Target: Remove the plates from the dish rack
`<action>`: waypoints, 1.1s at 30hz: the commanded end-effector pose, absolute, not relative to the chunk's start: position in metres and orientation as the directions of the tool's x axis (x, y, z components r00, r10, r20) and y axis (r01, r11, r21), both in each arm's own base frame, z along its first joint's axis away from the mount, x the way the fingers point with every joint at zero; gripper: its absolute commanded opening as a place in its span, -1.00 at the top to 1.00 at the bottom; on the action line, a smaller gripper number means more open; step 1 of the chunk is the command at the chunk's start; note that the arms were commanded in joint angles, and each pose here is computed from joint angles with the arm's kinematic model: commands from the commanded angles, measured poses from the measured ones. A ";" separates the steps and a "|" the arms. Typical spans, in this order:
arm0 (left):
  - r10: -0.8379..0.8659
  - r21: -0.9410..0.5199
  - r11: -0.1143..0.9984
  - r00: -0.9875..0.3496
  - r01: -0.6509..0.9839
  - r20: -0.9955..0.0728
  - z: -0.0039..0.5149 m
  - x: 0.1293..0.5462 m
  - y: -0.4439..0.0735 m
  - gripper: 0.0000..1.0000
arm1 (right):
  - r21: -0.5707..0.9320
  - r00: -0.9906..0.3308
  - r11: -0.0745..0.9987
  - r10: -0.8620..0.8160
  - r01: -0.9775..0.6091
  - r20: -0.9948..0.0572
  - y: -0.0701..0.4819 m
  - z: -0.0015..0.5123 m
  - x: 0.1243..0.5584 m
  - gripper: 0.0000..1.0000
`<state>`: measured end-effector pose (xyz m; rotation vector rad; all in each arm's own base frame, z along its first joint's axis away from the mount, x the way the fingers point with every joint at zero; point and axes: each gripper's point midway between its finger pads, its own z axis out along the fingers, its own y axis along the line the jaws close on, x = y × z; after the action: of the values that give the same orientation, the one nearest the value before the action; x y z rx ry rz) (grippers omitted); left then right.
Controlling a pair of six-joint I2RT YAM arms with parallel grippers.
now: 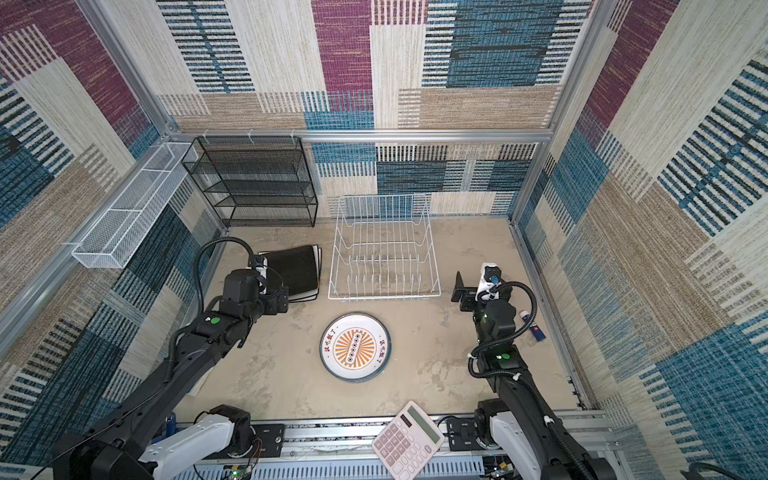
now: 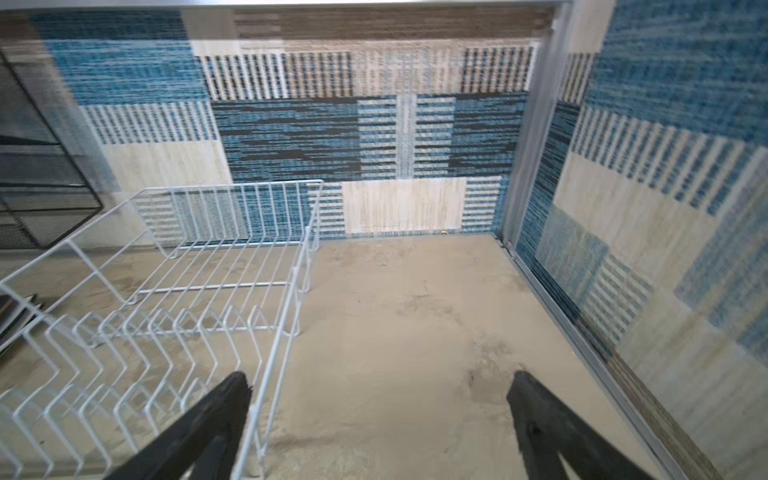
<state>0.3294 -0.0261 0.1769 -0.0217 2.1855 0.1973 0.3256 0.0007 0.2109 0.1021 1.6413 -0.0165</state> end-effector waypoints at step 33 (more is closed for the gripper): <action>0.016 0.092 0.974 -0.342 -0.207 -0.939 0.097 0.396 0.028 -1.00 | 0.044 -0.039 0.998 0.042 -0.051 -0.998 -0.001 0.144 0.372 -0.98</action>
<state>0.3881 0.0288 0.0867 -0.1294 1.9557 0.2728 0.3702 -0.0077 0.1299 0.0394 1.6668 0.0605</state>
